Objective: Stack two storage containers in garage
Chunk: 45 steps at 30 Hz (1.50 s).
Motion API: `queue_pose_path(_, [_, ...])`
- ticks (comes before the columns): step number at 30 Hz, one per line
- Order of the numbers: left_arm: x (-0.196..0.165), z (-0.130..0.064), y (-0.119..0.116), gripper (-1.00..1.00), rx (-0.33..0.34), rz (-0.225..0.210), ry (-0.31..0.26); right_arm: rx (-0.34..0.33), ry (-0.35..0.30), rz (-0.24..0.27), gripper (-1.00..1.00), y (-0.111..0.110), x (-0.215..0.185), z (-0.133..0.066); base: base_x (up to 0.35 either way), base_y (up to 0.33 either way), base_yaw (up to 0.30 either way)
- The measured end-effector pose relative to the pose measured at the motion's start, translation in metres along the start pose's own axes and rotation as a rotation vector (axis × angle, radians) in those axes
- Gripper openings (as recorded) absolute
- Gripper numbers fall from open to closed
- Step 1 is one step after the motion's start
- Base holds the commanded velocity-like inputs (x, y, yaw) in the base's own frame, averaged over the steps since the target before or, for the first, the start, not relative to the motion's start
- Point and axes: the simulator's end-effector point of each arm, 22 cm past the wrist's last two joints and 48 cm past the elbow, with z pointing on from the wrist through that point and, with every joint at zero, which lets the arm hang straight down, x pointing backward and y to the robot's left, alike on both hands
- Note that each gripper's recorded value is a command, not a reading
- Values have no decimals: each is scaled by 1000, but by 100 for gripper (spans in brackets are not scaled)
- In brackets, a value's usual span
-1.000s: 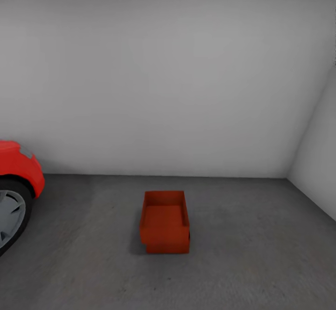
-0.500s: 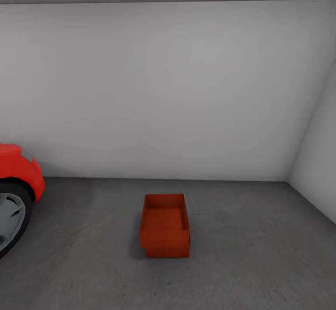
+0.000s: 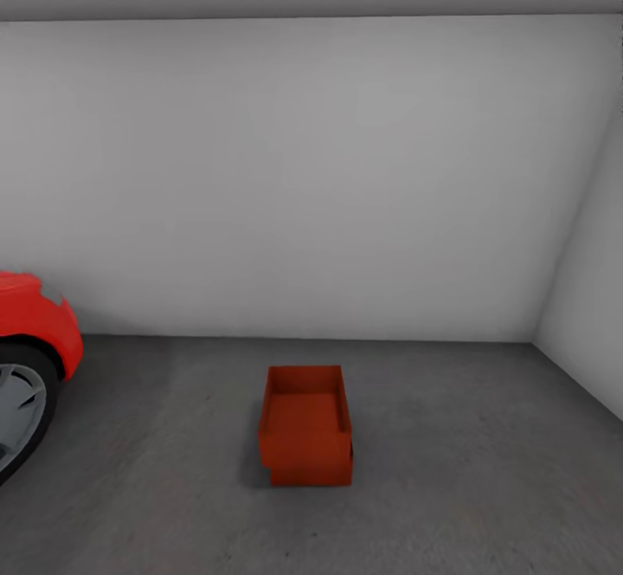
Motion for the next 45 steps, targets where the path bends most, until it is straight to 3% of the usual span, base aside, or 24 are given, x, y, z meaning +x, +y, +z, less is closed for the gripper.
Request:
queue_pose_path(33, [-19,-5,-1,100,5,-9,-48,2,-49,-2,100,-2,-20,-2,0,0,0])
queue_pose_path(42, [-20,-5,-1,100,5,-10,-48,11,-53,-12,100,-7,-21,-2,0,0,0])
queue_pose_path(45, [-20,-5,-1,100,5,-11,-48,3,-54,-38,100,-6,-21,-2,0,0,0])
